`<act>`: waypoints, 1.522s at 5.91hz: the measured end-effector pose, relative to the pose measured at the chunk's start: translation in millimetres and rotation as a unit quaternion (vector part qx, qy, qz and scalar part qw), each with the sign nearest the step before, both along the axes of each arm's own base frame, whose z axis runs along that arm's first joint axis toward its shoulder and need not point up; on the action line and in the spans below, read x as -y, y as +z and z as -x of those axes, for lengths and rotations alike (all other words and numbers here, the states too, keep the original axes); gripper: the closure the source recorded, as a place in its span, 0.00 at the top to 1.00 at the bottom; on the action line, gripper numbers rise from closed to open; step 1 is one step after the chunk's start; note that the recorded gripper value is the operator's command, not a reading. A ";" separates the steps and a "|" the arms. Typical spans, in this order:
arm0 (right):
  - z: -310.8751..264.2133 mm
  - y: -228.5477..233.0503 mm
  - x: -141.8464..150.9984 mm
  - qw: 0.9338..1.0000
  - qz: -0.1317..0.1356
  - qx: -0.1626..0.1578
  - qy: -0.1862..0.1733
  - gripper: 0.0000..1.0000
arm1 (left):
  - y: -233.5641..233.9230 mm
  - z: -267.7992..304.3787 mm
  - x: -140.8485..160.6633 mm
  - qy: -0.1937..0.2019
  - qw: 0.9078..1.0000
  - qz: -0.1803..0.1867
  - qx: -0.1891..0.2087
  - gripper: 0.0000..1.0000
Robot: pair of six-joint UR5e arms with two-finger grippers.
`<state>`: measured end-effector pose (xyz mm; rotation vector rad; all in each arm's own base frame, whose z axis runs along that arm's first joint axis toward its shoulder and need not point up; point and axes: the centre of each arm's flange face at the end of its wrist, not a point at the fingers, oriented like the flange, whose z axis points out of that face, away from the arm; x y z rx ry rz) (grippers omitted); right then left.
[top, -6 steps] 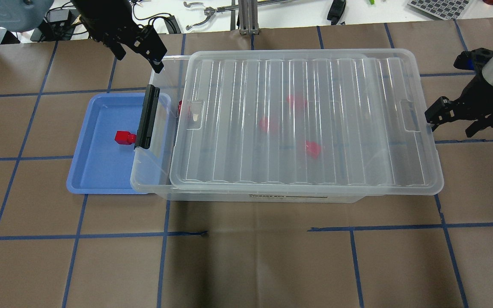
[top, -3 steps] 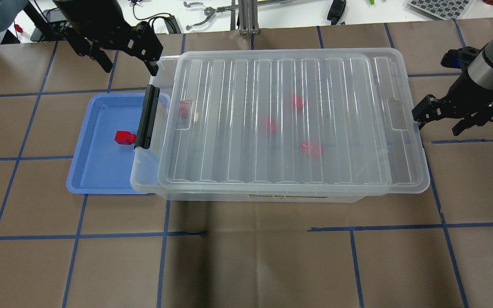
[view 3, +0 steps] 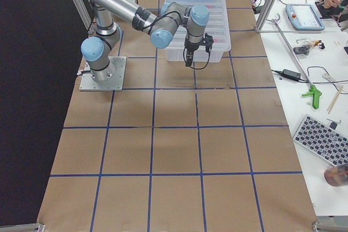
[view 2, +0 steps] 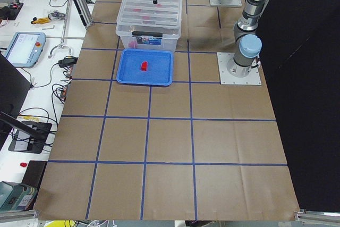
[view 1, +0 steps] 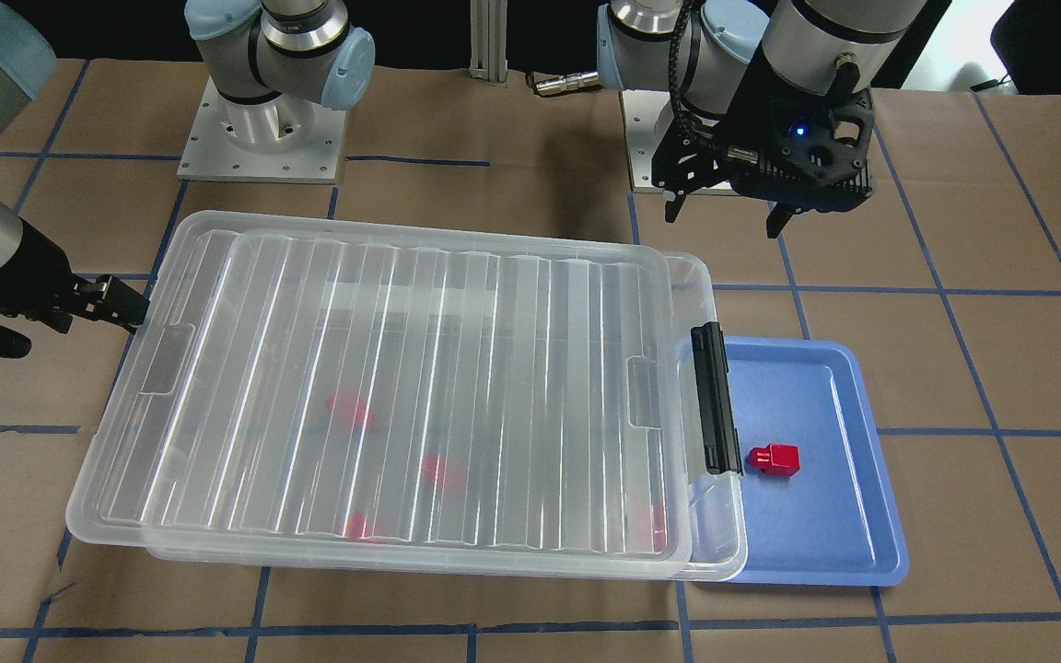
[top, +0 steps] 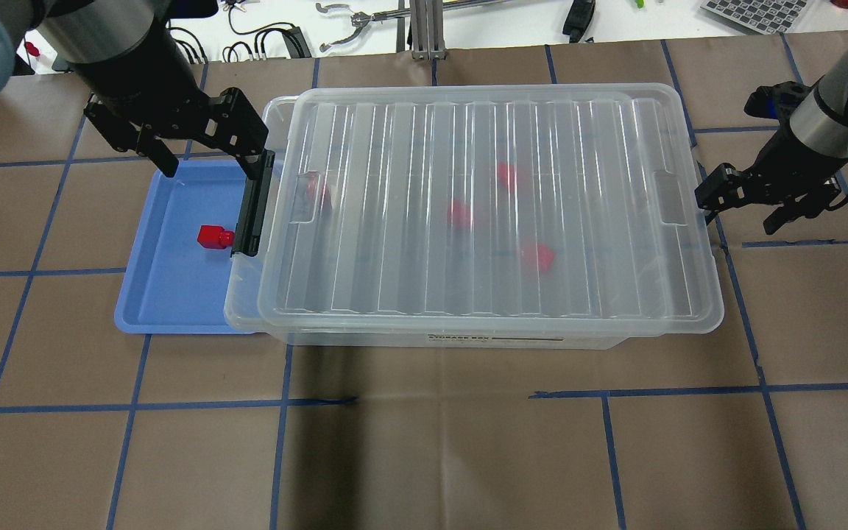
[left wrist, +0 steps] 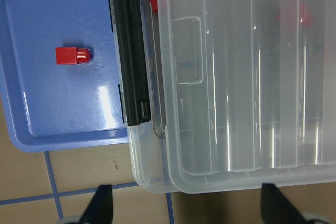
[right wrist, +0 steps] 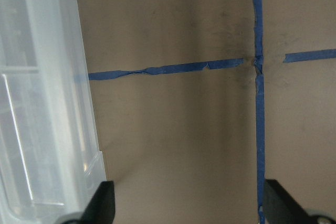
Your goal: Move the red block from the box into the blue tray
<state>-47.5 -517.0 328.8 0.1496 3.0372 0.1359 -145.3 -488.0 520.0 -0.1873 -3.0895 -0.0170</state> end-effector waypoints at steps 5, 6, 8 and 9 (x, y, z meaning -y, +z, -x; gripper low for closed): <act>-14.1 2.1 2.5 1.000 0.008 0.016 0.009 1.00 | -0.9 -2.0 2.0 0.000 1.000 0.006 0.000 0.98; -12.9 17.4 4.4 1.000 0.023 0.008 0.009 1.00 | -1.6 -1.3 3.1 -0.001 1.000 0.007 0.000 0.98; -24.3 86.2 2.4 0.997 0.070 -0.014 0.019 1.00 | -5.5 3.4 6.0 -0.006 1.000 0.011 0.000 0.98; -54.1 119.9 2.9 0.996 0.079 -0.016 0.029 1.00 | -6.8 3.6 8.8 -0.006 1.000 0.011 0.000 0.98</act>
